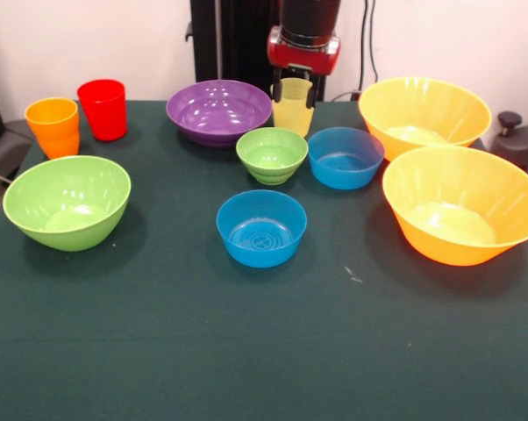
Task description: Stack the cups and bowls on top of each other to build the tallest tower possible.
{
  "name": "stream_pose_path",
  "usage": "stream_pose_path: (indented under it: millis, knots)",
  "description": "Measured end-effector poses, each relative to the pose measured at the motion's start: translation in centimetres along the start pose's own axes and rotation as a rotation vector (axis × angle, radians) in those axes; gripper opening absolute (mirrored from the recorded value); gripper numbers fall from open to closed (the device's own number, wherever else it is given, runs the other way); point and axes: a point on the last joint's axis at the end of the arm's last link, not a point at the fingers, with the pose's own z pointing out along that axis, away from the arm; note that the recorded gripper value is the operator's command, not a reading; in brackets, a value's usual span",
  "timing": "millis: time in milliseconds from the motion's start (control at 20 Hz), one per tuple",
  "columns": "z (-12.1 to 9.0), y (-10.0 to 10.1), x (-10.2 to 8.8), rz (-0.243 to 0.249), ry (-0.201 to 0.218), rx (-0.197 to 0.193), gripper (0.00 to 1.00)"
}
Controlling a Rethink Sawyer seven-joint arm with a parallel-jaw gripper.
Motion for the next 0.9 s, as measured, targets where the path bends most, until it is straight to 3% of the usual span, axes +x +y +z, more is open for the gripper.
stream_pose_path:
  millis: [900]
  knots:
    - [-2.2,0.4,-0.8,-0.014,-0.049,0.011,1.00]
